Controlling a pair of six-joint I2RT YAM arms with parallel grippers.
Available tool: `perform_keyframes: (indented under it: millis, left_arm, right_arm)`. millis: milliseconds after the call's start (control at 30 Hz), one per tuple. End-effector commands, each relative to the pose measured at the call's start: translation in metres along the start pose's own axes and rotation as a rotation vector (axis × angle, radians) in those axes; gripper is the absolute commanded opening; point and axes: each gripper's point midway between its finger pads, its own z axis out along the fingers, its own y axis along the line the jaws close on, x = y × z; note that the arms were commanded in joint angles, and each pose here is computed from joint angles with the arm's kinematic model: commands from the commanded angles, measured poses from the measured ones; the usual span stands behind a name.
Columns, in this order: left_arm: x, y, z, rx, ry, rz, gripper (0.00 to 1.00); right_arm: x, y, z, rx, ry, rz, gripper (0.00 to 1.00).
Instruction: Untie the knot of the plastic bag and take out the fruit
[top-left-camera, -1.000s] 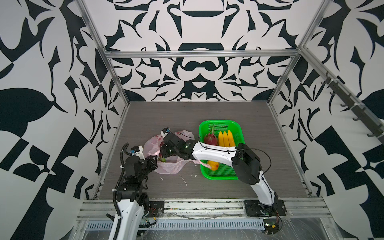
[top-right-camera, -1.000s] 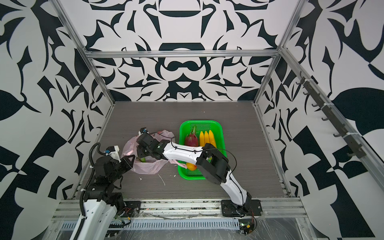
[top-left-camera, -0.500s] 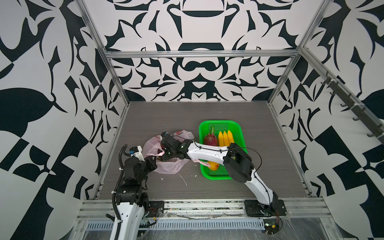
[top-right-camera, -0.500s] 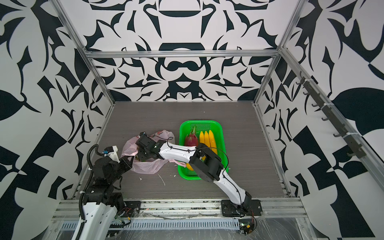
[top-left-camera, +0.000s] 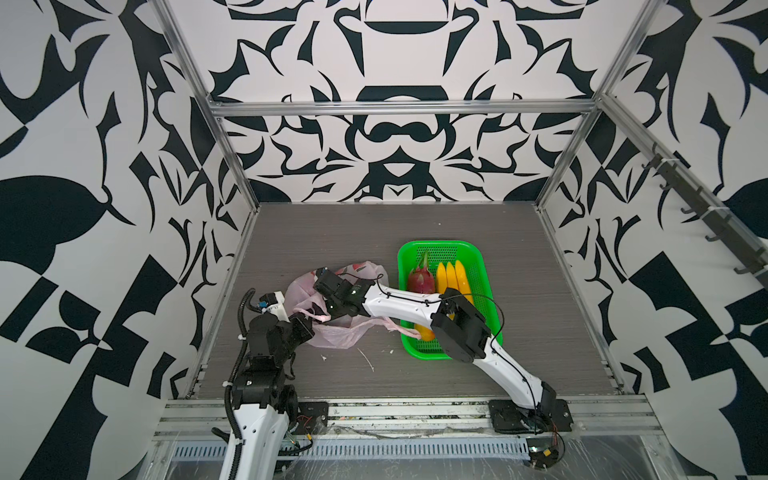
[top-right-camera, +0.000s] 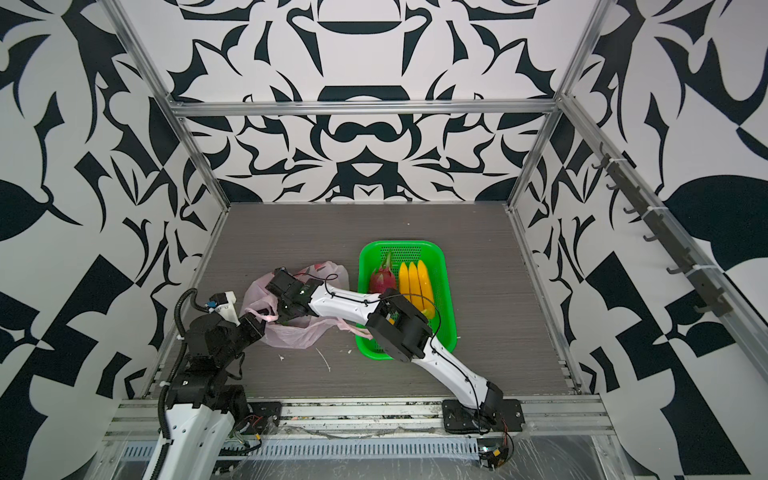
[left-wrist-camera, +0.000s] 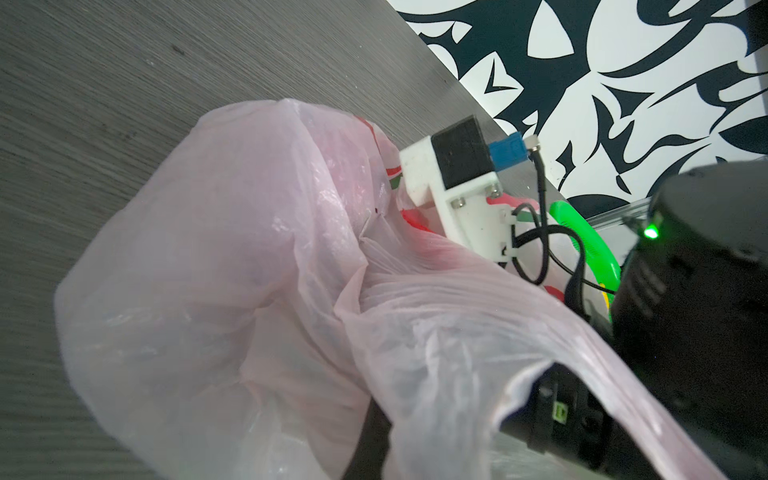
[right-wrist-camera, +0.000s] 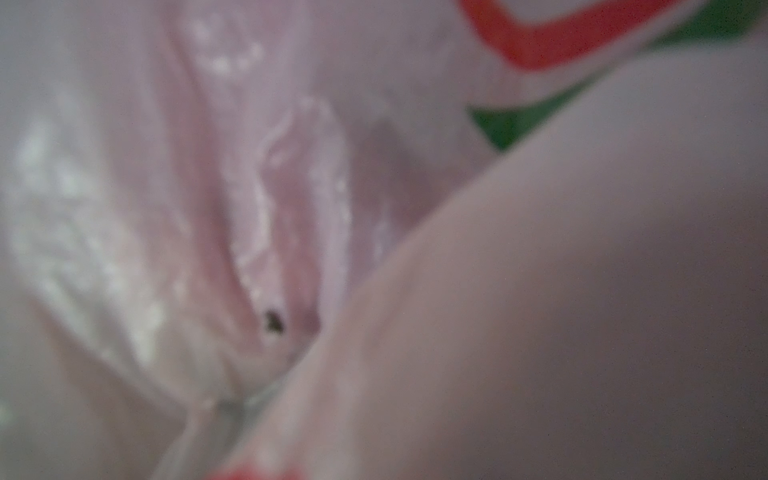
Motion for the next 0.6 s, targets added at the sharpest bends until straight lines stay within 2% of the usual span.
perform_keyframes:
  millis: [0, 367, 567]
  left_arm:
    - [0.007, 0.003, 0.001, -0.001, 0.024, -0.006, 0.00]
    - [0.006, 0.004, 0.002, -0.005, 0.023, -0.002, 0.00]
    - [0.005, 0.006, 0.004, -0.023, 0.024, -0.006, 0.00]
  right_arm:
    - [-0.008, 0.002, -0.010, 0.013, -0.007, -0.002, 0.50]
    - [-0.008, -0.004, -0.010, 0.031, -0.014, 0.005, 0.16]
    - [-0.014, -0.005, -0.023, 0.027, -0.040, 0.013, 0.06]
